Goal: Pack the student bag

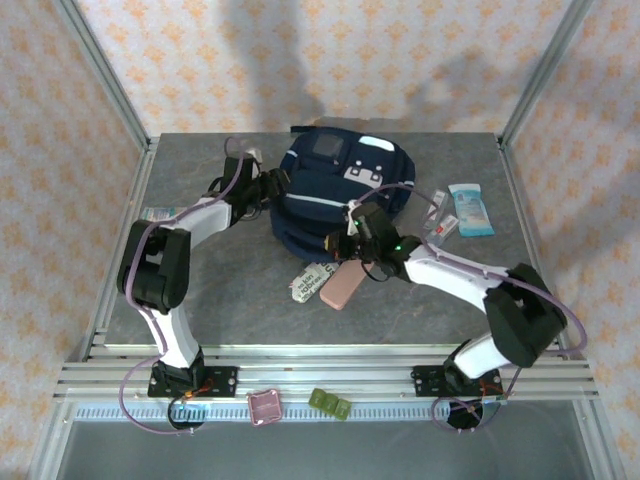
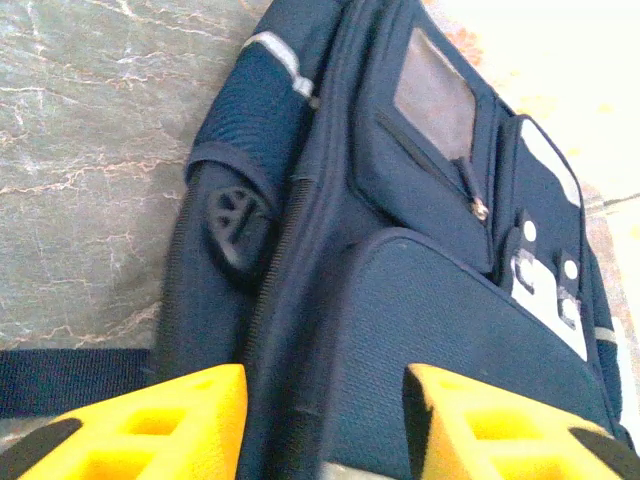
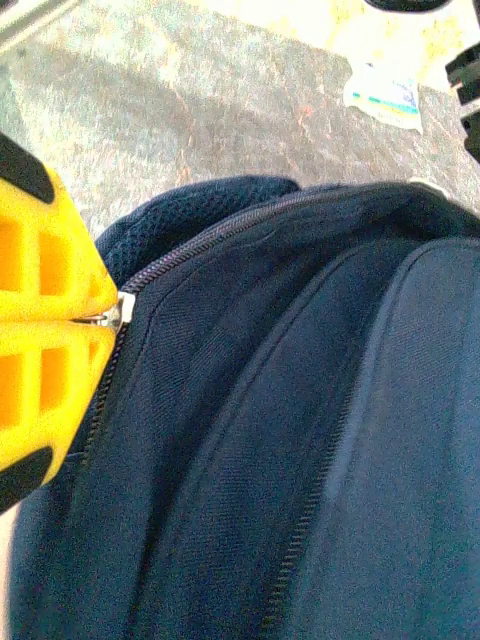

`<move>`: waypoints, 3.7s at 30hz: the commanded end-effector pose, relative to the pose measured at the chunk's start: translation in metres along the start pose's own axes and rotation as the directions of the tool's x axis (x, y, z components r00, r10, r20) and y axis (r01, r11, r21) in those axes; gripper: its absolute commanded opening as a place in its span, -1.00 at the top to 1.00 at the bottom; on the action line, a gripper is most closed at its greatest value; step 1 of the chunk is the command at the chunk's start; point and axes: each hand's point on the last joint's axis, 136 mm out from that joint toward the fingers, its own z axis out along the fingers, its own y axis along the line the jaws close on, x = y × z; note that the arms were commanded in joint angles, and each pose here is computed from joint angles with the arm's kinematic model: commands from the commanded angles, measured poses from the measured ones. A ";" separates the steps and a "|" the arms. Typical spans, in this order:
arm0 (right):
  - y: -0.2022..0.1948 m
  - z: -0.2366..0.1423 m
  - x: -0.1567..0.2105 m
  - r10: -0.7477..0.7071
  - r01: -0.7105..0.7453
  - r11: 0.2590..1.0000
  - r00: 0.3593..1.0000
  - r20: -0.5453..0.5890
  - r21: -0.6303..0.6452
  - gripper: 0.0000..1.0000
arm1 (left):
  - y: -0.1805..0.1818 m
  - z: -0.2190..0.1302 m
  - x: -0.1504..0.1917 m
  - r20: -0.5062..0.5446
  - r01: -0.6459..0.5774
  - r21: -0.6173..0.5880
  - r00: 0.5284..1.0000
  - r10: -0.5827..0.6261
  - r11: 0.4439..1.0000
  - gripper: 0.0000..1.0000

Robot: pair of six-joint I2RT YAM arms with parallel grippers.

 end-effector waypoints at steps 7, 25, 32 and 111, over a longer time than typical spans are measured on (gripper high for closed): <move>0.040 0.029 -0.020 0.047 -0.045 0.985 0.999 0.008 -0.168 1.00 | -0.012 -0.076 0.063 -0.016 0.079 0.078 0.997 -0.078 0.994 -0.21; 0.060 0.042 0.011 -0.076 0.064 0.978 0.996 -0.054 -0.199 1.00 | -0.001 -0.005 0.134 -0.213 0.141 -0.022 0.967 -0.143 0.990 0.65; 0.027 0.036 0.017 -0.106 0.104 0.994 0.993 -0.047 -0.045 1.00 | 0.000 -0.011 0.118 -0.180 0.119 -0.028 0.976 -0.122 0.993 1.00; -0.129 -0.107 -0.092 0.199 -0.311 0.930 0.873 0.446 0.194 -0.53 | -0.055 -0.119 0.004 0.355 -0.051 0.333 0.932 -0.075 0.942 -0.98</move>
